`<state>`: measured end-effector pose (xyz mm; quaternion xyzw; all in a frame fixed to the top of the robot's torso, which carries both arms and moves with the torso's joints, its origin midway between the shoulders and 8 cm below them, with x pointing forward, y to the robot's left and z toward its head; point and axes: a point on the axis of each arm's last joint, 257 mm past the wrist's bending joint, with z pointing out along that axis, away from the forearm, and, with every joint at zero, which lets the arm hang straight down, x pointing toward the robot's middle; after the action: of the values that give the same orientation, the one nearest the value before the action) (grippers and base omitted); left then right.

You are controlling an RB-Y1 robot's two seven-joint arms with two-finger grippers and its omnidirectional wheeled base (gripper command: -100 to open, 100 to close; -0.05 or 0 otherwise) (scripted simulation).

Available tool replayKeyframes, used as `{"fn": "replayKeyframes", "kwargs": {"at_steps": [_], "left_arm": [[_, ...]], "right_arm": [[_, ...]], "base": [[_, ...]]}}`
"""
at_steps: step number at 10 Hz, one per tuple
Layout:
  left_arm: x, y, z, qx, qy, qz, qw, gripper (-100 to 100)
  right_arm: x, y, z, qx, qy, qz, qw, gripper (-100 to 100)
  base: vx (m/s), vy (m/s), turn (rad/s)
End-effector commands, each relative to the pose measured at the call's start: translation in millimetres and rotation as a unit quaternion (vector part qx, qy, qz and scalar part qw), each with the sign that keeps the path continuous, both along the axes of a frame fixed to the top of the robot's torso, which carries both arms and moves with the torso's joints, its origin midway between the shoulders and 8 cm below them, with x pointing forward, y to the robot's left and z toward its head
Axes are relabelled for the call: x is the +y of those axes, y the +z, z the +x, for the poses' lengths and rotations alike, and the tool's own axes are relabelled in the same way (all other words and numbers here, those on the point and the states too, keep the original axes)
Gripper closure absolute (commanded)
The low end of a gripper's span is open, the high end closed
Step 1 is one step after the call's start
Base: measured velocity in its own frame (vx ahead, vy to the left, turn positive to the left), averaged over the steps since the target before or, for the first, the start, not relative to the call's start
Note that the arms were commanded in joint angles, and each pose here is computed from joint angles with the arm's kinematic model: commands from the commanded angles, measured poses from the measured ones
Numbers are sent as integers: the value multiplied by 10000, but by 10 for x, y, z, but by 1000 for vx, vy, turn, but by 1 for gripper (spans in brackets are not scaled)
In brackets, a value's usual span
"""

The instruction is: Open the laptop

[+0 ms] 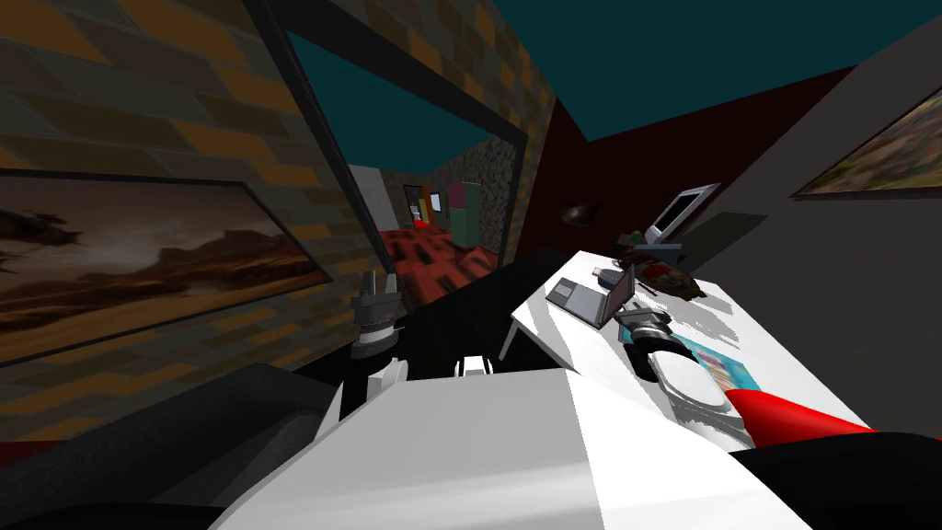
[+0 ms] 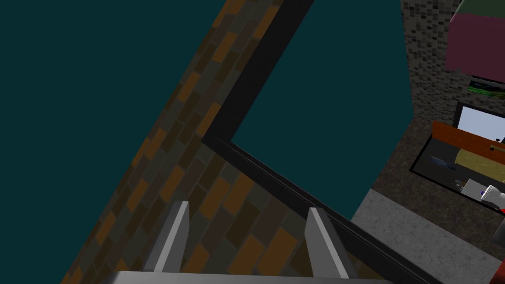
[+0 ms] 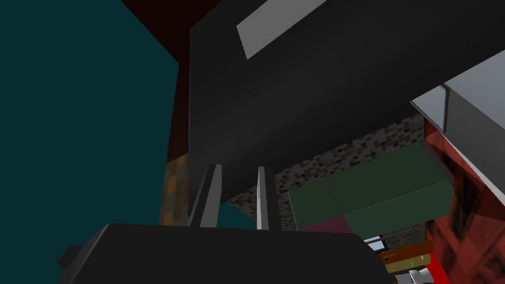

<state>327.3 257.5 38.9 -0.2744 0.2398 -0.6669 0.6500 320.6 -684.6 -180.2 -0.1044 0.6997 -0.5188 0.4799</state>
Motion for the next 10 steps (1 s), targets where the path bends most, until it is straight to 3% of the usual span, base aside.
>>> {"fn": "replayKeyframes", "kwargs": {"at_steps": [1, 3, 4, 5, 7, 8, 9, 10], "left_arm": [[0, 0, 0, 0, 0, 0, 10000, 0], [0, 0, 0, 0, 0, 0, 10000, 0], [0, 0, 0, -1, 0, 0, 10000, 0], [0, 0, 0, 0, 0, 0, 10000, 0], [0, 0, 0, -1, 0, 0, 10000, 0], [0, 1, 0, -1, 0, -1, 10000, 0], [0, 1, 0, -1, -1, -1, 10000, 0], [0, 0, 0, 0, -1, -1, 10000, 0]], "right_arm": [[-60, 40, -281, -21, -90, 34, 10000, 100], [-56, 41, -463, -92, -92, 177, 9998, 100], [-71, 185, -605, -43, -127, -48, 9999, 100], [-34, 259, -642, -25, -82, -153, 9998, 100], [-52, 199, -815, -33, -124, 27, 9999, 100], [-50, 205, -814, -104, -119, 96, 9998, 100], [-37, 378, -956, -28, -129, -171, 9998, 100], [-9, 420, -986, -5, -100, -229, 9997, 100]], "base": [[71, 6, 127], [81, -3, 45], [104, -8, 128], [113, 4, 78], [28, 8, -4], [-14, 4, -7], [65, 5, 129], [95, 13, 92]]}}
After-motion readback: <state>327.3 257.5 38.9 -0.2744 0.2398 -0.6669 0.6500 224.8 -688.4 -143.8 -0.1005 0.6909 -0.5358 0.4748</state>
